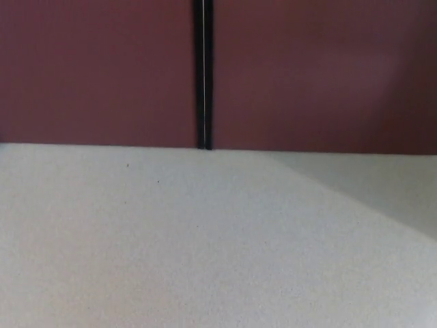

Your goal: The robot walks towards the door handle and put its right hand on it and twist the handle

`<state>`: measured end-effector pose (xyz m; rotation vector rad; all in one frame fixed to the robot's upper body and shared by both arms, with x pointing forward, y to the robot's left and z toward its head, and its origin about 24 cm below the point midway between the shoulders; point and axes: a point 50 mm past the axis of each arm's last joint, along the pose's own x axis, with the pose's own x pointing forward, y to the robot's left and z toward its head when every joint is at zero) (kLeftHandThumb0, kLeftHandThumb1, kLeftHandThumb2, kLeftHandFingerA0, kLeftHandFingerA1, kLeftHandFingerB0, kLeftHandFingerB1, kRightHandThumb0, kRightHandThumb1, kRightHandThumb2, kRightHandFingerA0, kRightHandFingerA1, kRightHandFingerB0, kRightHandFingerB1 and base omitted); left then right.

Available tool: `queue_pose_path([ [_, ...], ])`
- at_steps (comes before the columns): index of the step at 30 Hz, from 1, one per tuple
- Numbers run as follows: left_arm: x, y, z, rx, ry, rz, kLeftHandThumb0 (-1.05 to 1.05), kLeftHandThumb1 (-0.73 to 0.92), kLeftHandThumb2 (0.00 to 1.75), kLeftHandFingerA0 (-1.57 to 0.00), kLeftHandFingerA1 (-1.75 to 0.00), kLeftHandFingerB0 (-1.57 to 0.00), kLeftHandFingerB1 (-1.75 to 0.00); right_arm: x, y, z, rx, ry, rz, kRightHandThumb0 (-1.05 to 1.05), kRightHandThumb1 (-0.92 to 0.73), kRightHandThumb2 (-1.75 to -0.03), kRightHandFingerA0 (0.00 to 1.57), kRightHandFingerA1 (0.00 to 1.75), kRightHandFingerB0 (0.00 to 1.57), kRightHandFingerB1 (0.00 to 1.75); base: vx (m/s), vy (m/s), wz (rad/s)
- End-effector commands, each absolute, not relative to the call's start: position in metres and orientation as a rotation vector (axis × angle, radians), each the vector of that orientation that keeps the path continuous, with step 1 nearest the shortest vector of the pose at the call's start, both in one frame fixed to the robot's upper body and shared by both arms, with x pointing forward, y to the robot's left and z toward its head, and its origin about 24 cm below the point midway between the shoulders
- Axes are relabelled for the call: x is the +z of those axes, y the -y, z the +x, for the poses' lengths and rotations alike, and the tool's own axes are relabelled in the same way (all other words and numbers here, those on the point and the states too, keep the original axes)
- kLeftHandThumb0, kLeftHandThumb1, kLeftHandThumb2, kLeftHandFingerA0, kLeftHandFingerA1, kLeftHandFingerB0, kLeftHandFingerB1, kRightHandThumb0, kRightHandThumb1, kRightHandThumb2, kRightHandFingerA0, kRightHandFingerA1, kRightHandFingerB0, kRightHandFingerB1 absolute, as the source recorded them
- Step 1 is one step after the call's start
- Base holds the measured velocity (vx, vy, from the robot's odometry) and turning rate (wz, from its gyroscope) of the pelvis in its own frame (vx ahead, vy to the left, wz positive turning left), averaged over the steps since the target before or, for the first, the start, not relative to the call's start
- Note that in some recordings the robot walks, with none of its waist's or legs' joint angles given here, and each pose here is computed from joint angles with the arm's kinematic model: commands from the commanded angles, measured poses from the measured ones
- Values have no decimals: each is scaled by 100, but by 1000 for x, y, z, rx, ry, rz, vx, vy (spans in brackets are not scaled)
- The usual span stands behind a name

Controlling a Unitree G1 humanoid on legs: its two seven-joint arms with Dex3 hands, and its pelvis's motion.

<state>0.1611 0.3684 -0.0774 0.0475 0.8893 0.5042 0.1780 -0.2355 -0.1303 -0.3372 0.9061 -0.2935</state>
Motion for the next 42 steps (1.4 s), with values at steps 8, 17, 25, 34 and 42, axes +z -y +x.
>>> queue_pose_path([
  [8, -95, -363, 127, 463, -964, 22, -4, 67, 59, -56, -44, -35, -36, -147, 250, 125, -383, -1041, -320, -21, -58, -58, 84, 52, 61, 43, 0, 0, 0],
  [17, -97, -360, 120, 371, -980, 89, -8, 67, 57, -59, -46, -34, -35, -148, 256, 116, -362, -1050, -392, -22, -58, -57, 65, 44, 58, 41, 0, 0, 0],
  [25, -100, -355, 120, 316, -970, 103, -7, 67, 59, -55, -45, -34, -36, -144, 268, 104, -506, -1042, -543, -27, -58, -57, 58, 41, 56, 40, 0, 0, 0],
  [34, -99, -357, 113, 287, -979, 142, -6, 50, 91, -46, -61, -21, -50, -143, 269, 101, -611, -994, -355, -32, -50, -69, 72, 57, 52, 49, 40, 7, -4],
  [42, -100, -357, 113, 298, -978, 138, -6, 50, 91, -46, -61, -21, -50, -144, 269, 102, -568, -1007, -331, -33, -50, -69, 71, 56, 53, 49, 140, 222, 6],
])
